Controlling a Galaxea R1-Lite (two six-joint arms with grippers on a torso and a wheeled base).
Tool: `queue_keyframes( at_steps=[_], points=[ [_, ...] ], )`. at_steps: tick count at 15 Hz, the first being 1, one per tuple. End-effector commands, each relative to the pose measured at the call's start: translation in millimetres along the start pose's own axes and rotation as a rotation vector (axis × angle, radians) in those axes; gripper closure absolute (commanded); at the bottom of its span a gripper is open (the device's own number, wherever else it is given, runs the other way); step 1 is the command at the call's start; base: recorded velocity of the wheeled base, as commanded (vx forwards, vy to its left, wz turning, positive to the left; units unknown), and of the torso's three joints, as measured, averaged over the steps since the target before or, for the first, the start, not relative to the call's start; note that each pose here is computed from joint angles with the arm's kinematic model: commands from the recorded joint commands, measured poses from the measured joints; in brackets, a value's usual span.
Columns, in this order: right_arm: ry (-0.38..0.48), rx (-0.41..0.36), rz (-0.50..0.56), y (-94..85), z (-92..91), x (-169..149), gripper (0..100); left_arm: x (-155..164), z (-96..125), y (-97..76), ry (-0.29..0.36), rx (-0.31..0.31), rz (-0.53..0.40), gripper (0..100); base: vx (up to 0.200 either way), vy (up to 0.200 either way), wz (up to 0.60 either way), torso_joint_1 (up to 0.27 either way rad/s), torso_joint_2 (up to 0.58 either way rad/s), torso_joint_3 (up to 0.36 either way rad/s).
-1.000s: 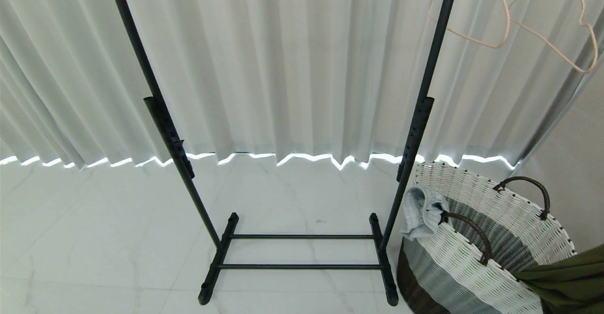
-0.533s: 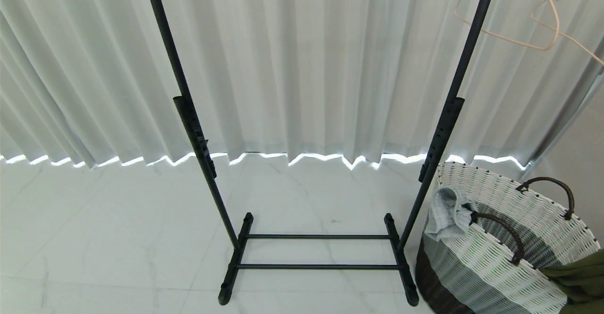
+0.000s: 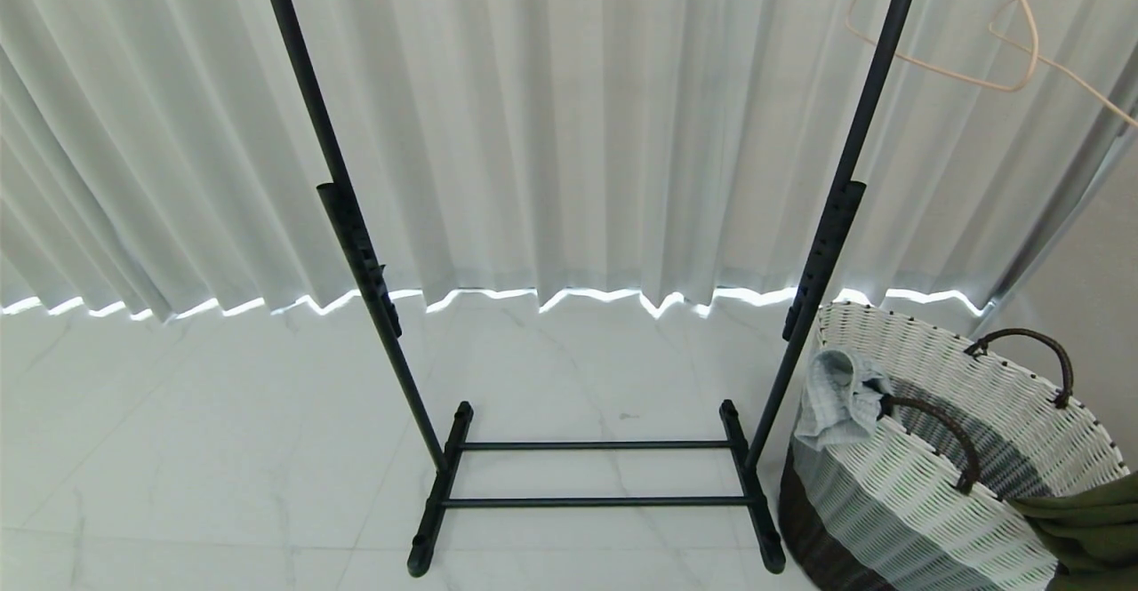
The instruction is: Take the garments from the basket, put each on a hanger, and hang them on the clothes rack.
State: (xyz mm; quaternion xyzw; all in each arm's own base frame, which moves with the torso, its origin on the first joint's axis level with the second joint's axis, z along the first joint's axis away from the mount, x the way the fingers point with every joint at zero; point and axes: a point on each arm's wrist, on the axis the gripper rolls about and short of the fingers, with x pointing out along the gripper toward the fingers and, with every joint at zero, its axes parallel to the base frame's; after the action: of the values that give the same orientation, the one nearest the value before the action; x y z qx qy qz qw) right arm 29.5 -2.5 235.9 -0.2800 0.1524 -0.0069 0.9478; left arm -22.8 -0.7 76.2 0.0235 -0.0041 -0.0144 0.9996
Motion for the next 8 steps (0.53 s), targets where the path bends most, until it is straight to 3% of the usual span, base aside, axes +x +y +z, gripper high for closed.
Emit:
queue_keyframes(
  at_steps=[1, 5, 6, 8],
  points=[
    [-0.002, 0.000, -0.001, 0.3, -0.5, -0.9, 100, 0.0, 0.0, 0.0, 0.000, -0.001, 0.000, 0, 0.000, 0.000, 0.00, 0.000, 0.00, 0.000],
    [-0.068, 0.047, 0.088, -3.3, 10.0, 1.1, 100, -0.7, 3.5, 0.1, -0.019, -0.009, -0.009, 0, 0.000, 0.000, 0.00, 0.000, 0.00, 0.000],
    [-0.102, 0.062, 0.123, -7.1, 18.1, 1.7, 100, -5.3, 26.7, 0.2, -0.073, -0.023, -0.064, 0, 0.000, 0.000, 0.00, 0.000, 0.00, 0.000],
    [-0.171, 0.097, 0.206, -15.0, 37.7, 4.7, 100, -3.9, 75.1, 2.3, -0.104, -0.052, -0.141, 0, 0.000, 0.000, 0.00, 0.000, 0.00, 0.000]
  ],
)
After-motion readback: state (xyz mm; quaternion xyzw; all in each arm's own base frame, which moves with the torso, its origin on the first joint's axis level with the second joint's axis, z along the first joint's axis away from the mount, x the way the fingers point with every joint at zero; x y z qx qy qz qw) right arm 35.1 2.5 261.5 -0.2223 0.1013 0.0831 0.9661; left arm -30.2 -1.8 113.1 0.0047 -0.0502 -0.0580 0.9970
